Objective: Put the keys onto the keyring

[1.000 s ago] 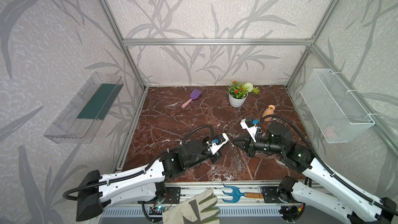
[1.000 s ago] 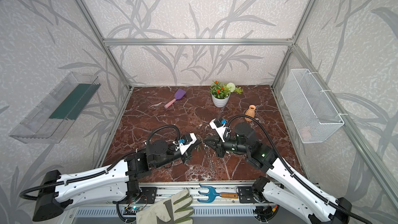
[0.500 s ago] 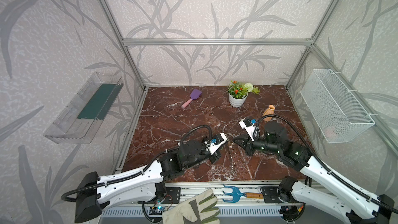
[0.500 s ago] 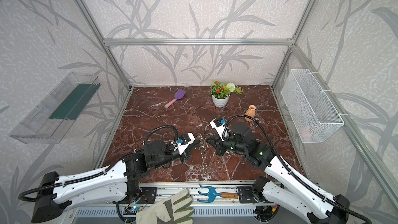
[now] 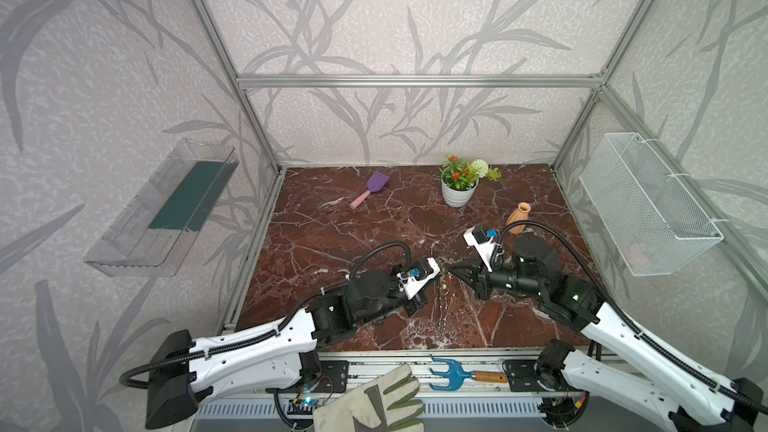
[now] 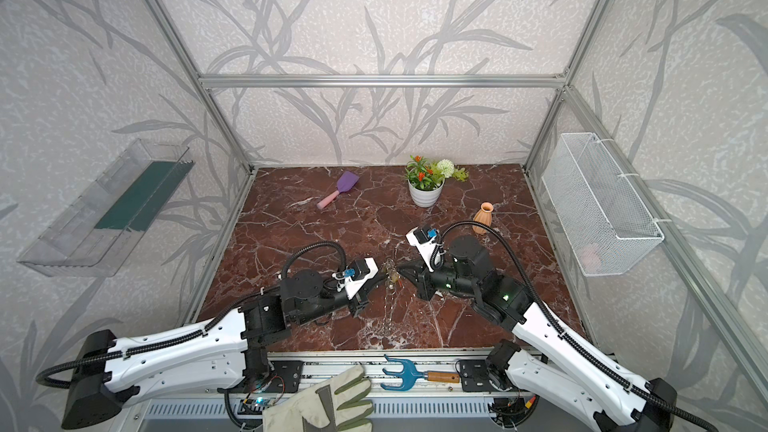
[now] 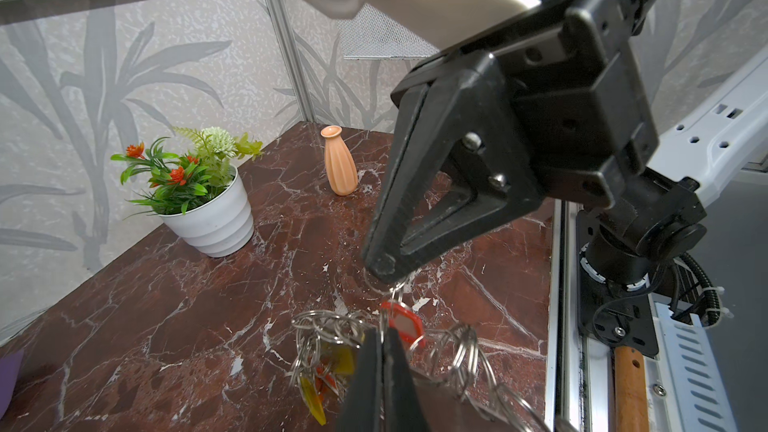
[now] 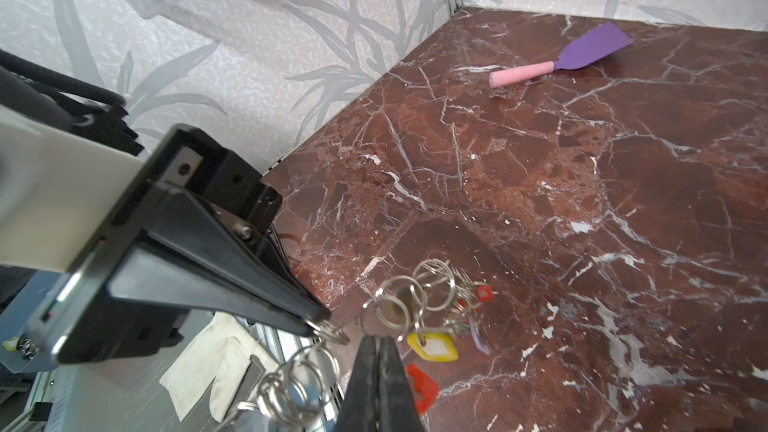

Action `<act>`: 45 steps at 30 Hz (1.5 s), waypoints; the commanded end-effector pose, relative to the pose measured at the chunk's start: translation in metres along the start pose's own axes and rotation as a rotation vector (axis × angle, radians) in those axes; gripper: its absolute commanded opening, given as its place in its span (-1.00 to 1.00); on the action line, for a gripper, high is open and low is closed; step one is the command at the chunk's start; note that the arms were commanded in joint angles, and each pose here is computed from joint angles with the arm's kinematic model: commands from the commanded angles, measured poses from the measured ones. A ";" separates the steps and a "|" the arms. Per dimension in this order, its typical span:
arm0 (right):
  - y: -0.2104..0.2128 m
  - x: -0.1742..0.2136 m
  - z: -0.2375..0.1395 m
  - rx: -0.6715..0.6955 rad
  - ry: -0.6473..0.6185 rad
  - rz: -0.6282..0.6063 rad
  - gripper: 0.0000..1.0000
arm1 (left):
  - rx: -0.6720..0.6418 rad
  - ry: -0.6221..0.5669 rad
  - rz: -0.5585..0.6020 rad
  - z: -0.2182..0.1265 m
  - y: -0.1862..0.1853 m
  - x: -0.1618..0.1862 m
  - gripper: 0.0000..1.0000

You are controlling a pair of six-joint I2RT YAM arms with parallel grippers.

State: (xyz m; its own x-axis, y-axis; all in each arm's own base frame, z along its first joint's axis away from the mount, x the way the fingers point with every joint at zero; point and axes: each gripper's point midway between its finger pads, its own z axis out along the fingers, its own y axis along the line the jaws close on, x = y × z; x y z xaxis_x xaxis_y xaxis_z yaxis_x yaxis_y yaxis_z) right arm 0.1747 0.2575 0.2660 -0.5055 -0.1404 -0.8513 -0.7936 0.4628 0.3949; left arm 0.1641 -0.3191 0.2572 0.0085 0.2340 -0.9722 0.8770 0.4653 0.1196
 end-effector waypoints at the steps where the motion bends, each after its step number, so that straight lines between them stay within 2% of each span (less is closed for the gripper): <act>1: 0.016 -0.014 -0.004 -0.076 -0.053 -0.021 -1.00 | 0.002 -0.065 -0.006 -0.001 0.001 -0.020 -1.00; 12: 0.015 -0.004 -0.001 -0.091 -0.027 -0.009 -1.00 | -0.028 -0.078 -0.010 -0.004 0.007 -0.025 -1.00; 45: 0.012 0.003 0.008 -0.086 0.013 -0.013 -1.00 | 0.001 -0.098 -0.037 -0.006 0.003 -0.032 -1.00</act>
State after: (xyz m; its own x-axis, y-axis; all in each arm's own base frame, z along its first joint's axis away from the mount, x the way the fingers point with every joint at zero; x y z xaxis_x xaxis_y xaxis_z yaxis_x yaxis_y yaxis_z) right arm 0.1661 0.2678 0.2659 -0.5114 -0.1503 -0.8461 -0.8171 0.3900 0.4246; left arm 0.1647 -0.3193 0.2526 -0.0186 0.2381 -0.9711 0.8772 0.4700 0.0984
